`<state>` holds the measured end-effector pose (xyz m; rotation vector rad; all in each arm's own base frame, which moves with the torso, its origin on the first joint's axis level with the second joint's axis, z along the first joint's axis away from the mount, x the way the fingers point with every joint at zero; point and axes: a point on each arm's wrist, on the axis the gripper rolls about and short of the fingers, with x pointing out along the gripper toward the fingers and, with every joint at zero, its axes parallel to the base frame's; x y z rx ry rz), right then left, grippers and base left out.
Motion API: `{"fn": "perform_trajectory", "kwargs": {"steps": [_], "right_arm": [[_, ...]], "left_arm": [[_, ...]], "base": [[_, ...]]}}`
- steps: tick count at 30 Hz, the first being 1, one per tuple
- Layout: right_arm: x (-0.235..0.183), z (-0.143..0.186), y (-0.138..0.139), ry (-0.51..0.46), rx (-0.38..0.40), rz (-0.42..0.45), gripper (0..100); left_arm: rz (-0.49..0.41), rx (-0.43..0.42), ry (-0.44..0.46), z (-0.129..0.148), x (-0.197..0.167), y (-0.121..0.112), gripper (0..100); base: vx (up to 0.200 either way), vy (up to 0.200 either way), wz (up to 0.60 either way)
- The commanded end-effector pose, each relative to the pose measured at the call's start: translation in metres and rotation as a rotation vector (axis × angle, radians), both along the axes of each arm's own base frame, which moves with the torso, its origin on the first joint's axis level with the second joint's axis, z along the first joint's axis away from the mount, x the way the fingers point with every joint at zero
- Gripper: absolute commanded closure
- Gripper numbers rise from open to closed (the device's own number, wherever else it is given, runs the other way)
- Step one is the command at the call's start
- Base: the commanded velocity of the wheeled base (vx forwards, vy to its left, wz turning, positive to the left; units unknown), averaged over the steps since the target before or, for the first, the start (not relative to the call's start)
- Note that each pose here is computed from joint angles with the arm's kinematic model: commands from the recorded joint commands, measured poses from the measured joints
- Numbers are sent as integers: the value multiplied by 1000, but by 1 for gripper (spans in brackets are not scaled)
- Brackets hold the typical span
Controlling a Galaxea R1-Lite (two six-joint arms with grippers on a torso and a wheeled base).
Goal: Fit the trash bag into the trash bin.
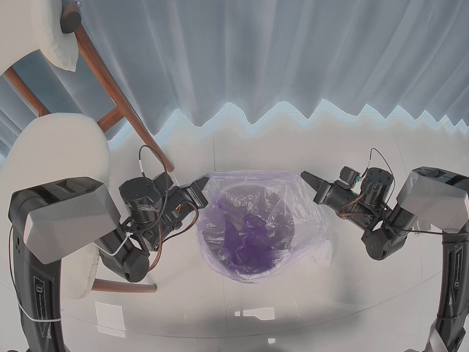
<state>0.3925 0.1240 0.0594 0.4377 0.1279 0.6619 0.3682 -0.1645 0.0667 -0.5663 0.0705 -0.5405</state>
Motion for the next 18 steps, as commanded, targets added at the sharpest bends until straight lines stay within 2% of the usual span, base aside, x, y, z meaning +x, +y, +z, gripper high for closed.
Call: {"fn": "perform_trajectory", "kwargs": {"steps": [1,8,12,18], "right_arm": [[6,-9,0,26,24,-3,100],[9,-11,-2,45,44,-10,100],[9,-13,-1,75,75,-7,100],[10,-22,0,95,73,-8,100]], "left_arm": [[-8,-57,58,-5,7,8,100],[-42,-141,145,-8,12,15,100],[-32,-151,178,-16,20,19,100],[-11,-151,191,-30,30,20,100]], "base": [[0,0,0],[0,0,0],[0,0,0],[0,0,0]]}}
